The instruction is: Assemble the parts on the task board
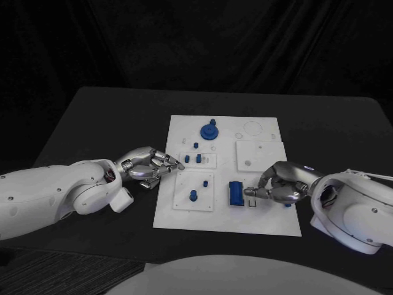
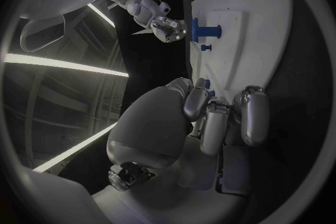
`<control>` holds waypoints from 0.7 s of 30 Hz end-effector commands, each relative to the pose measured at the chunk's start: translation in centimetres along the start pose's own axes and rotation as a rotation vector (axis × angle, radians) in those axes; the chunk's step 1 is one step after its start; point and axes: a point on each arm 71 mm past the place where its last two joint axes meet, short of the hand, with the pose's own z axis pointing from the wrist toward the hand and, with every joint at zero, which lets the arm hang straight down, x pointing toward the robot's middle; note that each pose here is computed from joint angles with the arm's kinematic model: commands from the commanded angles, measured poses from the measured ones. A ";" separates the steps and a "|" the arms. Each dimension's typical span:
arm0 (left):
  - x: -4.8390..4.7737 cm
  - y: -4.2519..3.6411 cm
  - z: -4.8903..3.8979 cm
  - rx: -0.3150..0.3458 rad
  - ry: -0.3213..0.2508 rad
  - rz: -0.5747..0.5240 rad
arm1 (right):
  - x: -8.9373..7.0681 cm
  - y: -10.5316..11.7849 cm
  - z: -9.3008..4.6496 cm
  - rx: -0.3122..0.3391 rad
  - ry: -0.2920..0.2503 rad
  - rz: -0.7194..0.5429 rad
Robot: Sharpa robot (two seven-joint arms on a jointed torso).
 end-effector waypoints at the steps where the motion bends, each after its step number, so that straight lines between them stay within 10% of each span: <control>1: 0.18 -0.10 -0.01 0.008 0.007 -0.010 | -1.7 -0.8 -0.6 0.062 -0.040 -0.013; 21: 0.27 -0.15 0.07 0.009 0.004 -0.009 | -4.1 -4.1 -0.7 0.245 -0.050 -0.246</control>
